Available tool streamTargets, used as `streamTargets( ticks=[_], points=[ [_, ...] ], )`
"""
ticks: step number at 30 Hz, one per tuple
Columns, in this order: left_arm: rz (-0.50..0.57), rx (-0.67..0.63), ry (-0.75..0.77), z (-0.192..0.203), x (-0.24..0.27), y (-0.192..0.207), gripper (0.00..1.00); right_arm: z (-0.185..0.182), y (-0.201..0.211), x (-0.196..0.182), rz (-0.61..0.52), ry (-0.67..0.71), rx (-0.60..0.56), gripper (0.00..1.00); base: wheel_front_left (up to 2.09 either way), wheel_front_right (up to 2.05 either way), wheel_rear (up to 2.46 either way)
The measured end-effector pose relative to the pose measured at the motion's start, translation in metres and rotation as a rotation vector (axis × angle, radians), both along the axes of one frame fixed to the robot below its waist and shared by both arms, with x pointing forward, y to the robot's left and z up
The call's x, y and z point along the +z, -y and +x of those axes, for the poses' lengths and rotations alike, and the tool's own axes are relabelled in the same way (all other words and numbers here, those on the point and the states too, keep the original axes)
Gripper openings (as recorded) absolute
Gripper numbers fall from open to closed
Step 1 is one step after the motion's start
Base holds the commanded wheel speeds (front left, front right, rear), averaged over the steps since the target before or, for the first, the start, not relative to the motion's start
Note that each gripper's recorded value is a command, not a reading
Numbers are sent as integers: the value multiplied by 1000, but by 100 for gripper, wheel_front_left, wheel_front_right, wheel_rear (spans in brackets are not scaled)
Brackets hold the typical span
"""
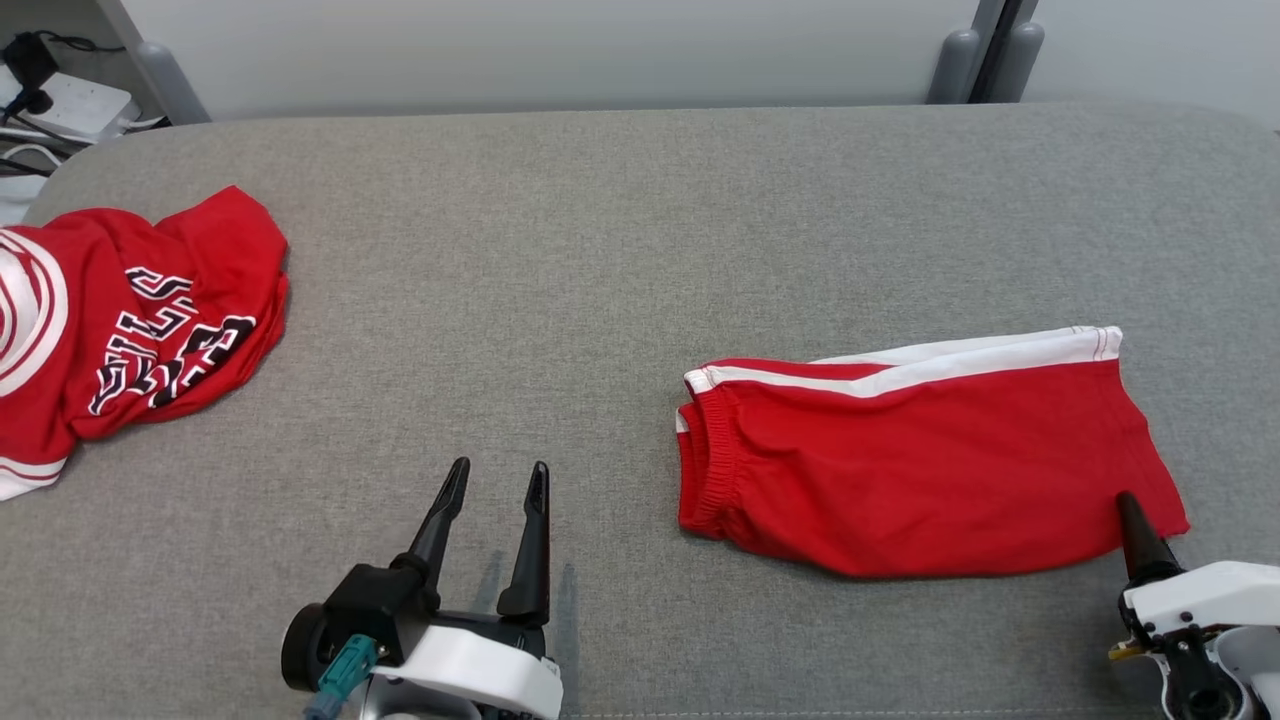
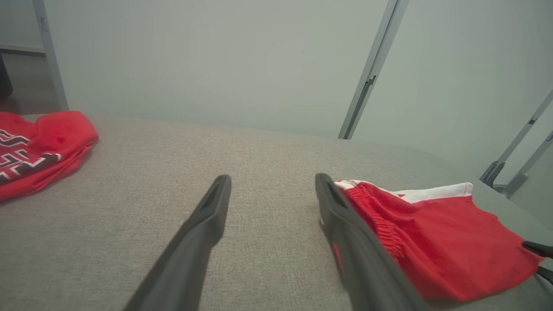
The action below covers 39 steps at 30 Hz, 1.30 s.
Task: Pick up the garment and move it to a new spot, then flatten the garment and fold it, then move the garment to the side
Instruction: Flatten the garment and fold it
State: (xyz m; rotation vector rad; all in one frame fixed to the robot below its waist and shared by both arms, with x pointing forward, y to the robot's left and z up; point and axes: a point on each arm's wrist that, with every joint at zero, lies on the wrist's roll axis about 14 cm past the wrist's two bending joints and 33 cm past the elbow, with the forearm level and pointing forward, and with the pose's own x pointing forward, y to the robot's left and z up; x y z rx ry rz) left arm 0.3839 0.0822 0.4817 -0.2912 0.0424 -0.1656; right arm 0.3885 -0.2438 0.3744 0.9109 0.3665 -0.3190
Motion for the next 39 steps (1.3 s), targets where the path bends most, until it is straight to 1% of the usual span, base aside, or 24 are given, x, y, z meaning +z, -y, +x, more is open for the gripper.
streamTargets(
  ticks=[5,7,8,9,10,16,22,25,29,30,39],
  points=[
    [1,12,3,4,0,-4,100,14,-2,-3,40,-16,3,100,0,0,0],
    [1,16,5,6,1,-5,100,18,-4,-3,52,-18,6,91,0,0,0],
    [1,18,7,6,2,-6,100,20,-5,-4,57,-20,9,48,0,0,0],
    [1,20,6,6,1,-7,100,22,-6,-4,61,-23,11,38,0,0,0],
    [2,22,5,6,1,-7,100,23,-7,-5,63,-25,13,0,0,0,0],
    [3,33,2,5,0,-11,100,27,-14,-4,41,-21,55,0,0,0,0],
    [-1,44,9,4,4,-13,100,48,-29,29,-15,120,114,0,0,0,0],
    [-7,53,14,3,6,-15,100,50,-41,41,-25,172,153,0,0,0,0],
    [-15,73,25,2,11,-21,100,49,-62,54,-22,234,209,0,0,0,0],
    [-15,73,25,2,11,-21,100,49,-62,54,-22,234,209,0,0,0,0],
    [-19,100,38,-2,16,-29,100,52,-121,92,33,366,361,0,0,0,0]
  ],
)
